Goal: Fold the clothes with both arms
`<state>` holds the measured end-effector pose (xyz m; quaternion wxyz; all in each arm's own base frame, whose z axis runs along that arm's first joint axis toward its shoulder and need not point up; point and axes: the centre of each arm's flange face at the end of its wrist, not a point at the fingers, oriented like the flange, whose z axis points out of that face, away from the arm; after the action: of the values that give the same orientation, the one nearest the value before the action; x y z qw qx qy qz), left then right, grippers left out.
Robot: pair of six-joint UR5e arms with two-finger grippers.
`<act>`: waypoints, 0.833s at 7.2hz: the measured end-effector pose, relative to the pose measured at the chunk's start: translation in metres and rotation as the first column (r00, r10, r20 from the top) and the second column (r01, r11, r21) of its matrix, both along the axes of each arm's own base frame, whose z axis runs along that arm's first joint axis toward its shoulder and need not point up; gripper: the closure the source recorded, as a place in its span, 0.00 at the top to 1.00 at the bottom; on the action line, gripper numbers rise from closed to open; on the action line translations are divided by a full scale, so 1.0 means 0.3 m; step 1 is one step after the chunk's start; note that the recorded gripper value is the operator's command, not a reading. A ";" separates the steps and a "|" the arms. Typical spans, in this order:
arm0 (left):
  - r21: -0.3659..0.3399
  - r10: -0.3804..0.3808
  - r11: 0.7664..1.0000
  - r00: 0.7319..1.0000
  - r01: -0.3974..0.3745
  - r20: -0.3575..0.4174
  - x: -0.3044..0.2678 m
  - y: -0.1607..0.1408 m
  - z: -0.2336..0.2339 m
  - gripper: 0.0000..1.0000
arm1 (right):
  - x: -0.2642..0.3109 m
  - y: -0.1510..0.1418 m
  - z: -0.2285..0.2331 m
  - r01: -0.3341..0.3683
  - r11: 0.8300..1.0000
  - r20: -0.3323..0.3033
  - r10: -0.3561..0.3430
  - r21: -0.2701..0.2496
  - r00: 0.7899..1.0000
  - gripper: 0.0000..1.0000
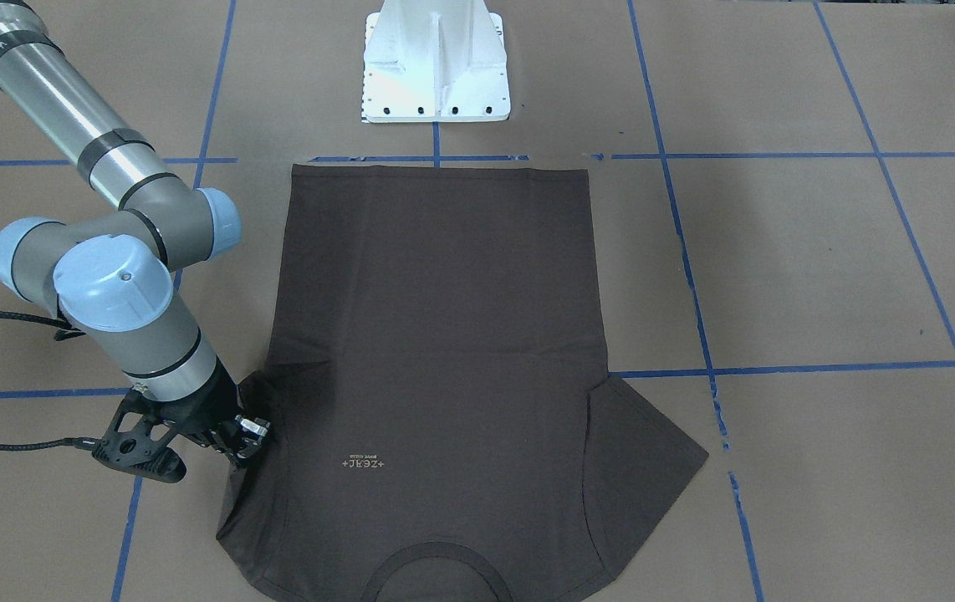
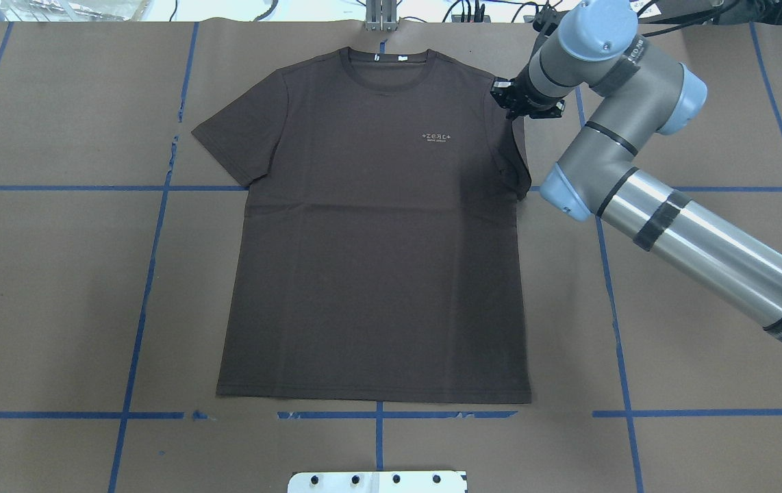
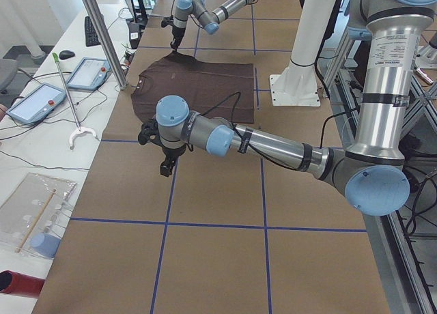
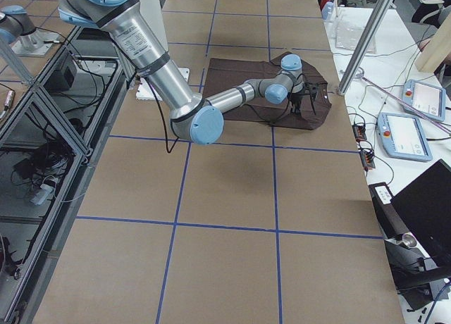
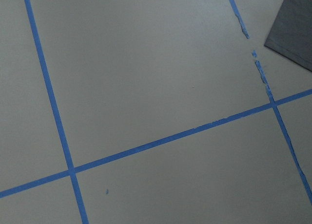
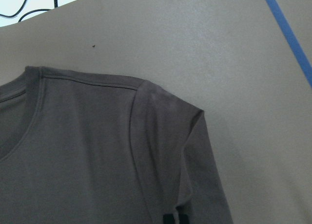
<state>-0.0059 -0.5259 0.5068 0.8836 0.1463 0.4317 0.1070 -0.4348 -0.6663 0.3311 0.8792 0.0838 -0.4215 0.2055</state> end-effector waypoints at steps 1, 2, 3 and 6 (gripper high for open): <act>0.005 -0.002 1.000 1.000 0.002 -0.001 -0.001 0.003 -0.012 1.00 | -0.041 -0.017 -0.041 -0.012 1.000 -0.001 0.012 -0.002 1.000 0.00; 0.011 -0.009 1.000 1.000 0.009 -0.005 -0.002 0.012 -0.039 1.00 | -0.087 -0.041 -0.071 -0.022 1.000 -0.010 0.022 -0.002 1.000 0.00; 0.012 -0.018 1.000 1.000 0.018 -0.009 -0.002 0.025 -0.064 1.00 | -0.134 -0.056 -0.098 -0.021 1.000 -0.018 0.021 -0.002 1.000 0.69; 0.002 -0.019 1.000 1.000 0.019 -0.019 0.043 0.033 -0.096 1.00 | -0.297 0.004 -0.135 -0.015 0.999 -0.038 0.017 0.052 0.999 1.00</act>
<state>0.0071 -0.5159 0.4781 0.8802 0.1525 0.4387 0.0978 -0.5238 -0.6651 0.2907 0.8831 0.1137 -0.4089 0.2001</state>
